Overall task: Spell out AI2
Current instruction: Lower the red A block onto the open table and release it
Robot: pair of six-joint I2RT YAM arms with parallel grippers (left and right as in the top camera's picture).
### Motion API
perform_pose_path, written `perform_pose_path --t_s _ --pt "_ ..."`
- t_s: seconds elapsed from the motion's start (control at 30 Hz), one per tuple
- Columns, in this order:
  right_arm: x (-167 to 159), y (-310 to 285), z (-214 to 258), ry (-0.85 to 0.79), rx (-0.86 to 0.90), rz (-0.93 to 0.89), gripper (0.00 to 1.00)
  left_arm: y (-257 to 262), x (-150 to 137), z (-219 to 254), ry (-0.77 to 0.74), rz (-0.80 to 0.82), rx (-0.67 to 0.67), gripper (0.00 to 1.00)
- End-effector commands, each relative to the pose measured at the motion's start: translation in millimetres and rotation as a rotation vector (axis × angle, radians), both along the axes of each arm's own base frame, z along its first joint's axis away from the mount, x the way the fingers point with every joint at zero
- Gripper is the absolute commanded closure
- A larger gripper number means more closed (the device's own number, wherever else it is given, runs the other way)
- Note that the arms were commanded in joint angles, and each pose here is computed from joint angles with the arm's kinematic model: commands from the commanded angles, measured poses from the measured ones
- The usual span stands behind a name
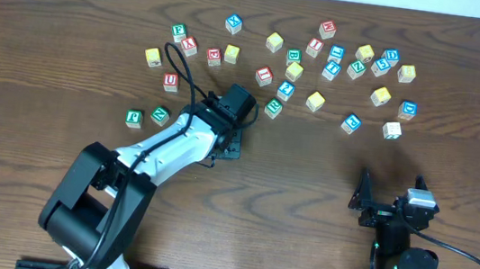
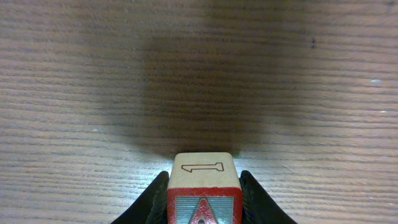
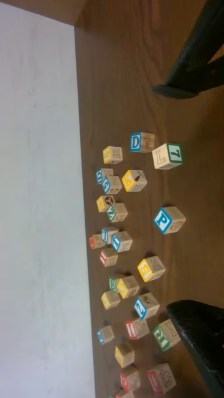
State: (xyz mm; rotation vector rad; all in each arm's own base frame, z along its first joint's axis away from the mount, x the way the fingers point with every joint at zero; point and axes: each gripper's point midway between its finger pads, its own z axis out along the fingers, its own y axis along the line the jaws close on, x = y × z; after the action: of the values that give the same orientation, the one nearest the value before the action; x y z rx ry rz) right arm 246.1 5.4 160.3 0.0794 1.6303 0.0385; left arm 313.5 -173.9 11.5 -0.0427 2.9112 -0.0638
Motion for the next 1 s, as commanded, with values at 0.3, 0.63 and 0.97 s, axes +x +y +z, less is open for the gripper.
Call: perform_pose_path --t_s 0.3,0.63,0.97 --pt "-0.2 -2.7 -0.5 0.0 -0.002 -0.011 0.01 2.7 0.0 -3.3 0.0 -0.007 0.021 0.83" --pt "-0.2 -2.7 -0.5 0.0 -0.002 -0.011 0.01 2.6 0.1 -3.3 0.0 -0.007 0.021 0.49" --pt "-0.2 -2.7 -0.5 0.0 -0.002 -0.011 0.01 1.6 1.7 -1.6 -0.005 -0.007 0.018 0.45"
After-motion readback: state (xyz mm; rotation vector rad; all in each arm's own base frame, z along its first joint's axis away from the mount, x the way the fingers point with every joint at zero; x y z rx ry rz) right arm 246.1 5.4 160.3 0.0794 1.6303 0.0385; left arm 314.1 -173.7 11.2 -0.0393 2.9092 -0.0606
